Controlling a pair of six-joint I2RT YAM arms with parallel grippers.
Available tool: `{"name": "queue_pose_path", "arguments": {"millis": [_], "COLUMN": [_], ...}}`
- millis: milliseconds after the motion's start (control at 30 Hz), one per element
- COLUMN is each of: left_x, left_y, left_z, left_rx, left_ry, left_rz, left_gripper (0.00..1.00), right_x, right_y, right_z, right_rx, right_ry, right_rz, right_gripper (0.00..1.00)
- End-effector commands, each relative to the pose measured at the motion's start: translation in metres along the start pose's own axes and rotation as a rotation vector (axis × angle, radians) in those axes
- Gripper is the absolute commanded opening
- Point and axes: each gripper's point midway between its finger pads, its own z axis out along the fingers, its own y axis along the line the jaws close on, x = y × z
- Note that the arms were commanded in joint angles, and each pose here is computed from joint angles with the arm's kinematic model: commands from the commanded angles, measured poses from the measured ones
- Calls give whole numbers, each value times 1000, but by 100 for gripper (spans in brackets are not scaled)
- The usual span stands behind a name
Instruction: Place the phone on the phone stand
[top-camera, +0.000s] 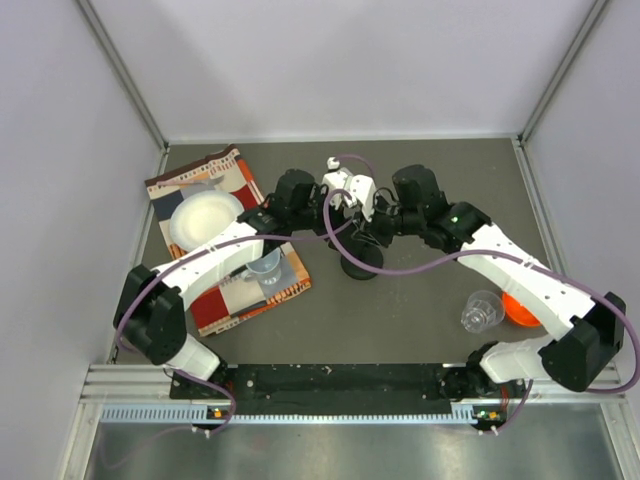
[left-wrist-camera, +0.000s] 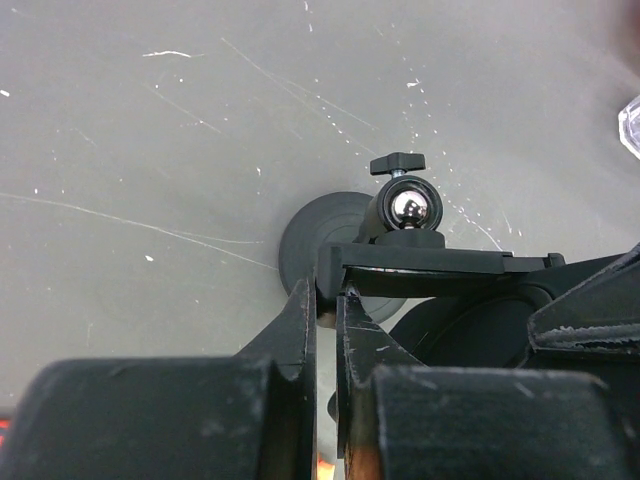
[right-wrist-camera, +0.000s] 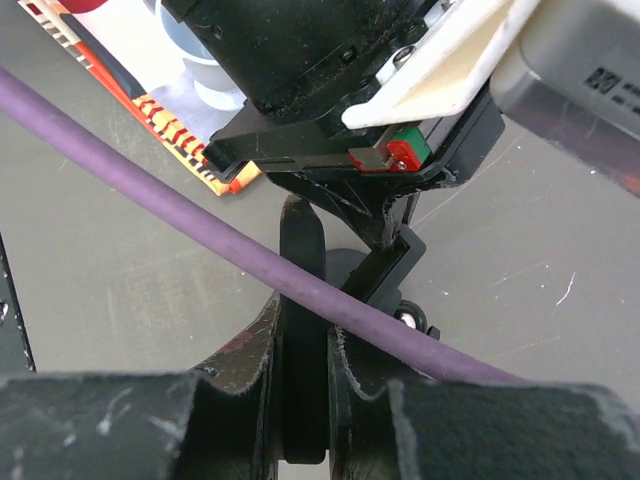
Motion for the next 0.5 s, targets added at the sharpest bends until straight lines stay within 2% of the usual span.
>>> {"name": "queue_pose_path", "arguments": {"millis": [0,200,300,400,467], "left_x": [-41,-53,-53,-50,-50], "left_y": [102,87,87,95,107], "left_z": [-51,-58,-57,-57,-65], "left_rx": [-504,-459,-461,-498,-580], "left_ry": [-160,-217,-208,-176,-181], "left_rz": [-104,-144,-162,-134,-128], "left_gripper": [0,0,0,0,0], "right_x": [96,89,87,89,95], "right_y": [28,23,24,33,43], "right_z": [-52,-57,-58,-61,-62], "right_rx": [38,58,41,-3,-40], "right_ry": [422,477,501,529,565], "right_rz": [201,173,126,113,115], "right_gripper": [0,0,0,0,0]}}
